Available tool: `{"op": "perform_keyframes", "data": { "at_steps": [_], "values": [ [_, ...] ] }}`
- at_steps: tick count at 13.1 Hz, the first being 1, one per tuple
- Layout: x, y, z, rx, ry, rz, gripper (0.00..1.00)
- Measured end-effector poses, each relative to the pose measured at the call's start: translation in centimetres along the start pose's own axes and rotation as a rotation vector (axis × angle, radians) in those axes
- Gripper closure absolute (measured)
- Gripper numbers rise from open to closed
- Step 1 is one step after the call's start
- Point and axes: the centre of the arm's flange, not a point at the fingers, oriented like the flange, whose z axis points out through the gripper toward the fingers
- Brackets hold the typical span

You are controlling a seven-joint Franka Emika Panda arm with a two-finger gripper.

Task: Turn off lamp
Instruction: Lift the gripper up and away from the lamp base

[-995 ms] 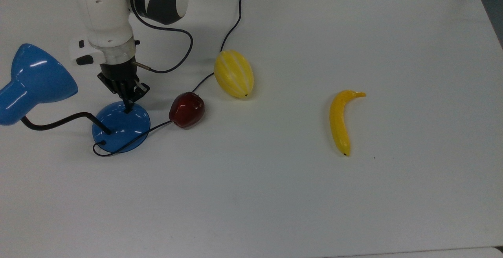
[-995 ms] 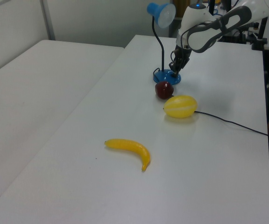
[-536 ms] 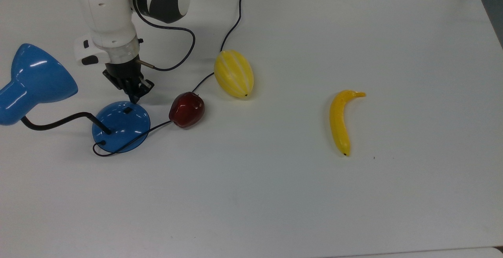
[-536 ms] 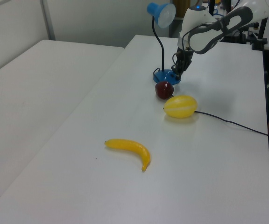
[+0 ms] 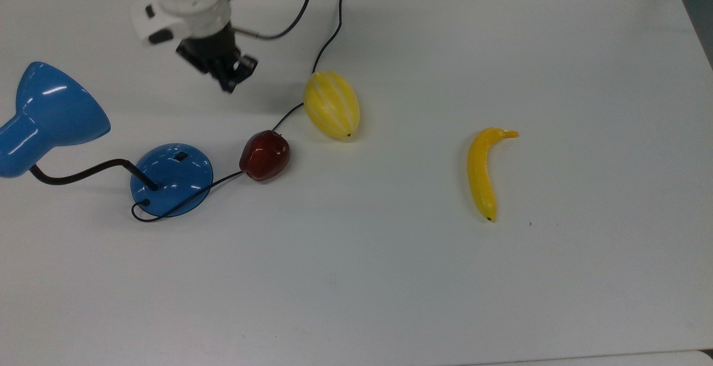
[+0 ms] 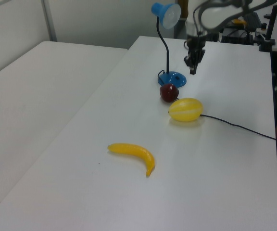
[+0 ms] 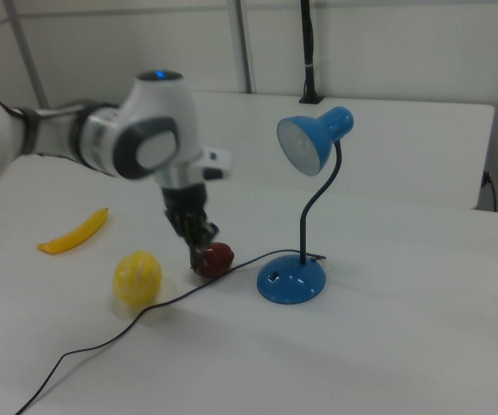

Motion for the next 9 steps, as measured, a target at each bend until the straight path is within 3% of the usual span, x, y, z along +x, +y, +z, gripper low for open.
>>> {"op": "perform_keyframes", "data": {
  "at_steps": [1,3,6,8,9],
  "values": [
    [-1.2,-1.1,-2.0,-0.001,-0.012,-0.021,0.87],
    [-3.4,-2.9,-5.3,-0.002,-0.028,-0.058,0.68],
    [-6.5,-5.2,-9.0,-0.01,-0.075,-0.112,0.29],
    [-6.8,-5.7,-10.0,-0.014,-0.082,-0.122,0.0],
    [-6.7,-5.1,-10.6,-0.016,-0.082,-0.113,0.0]
  ]
}}
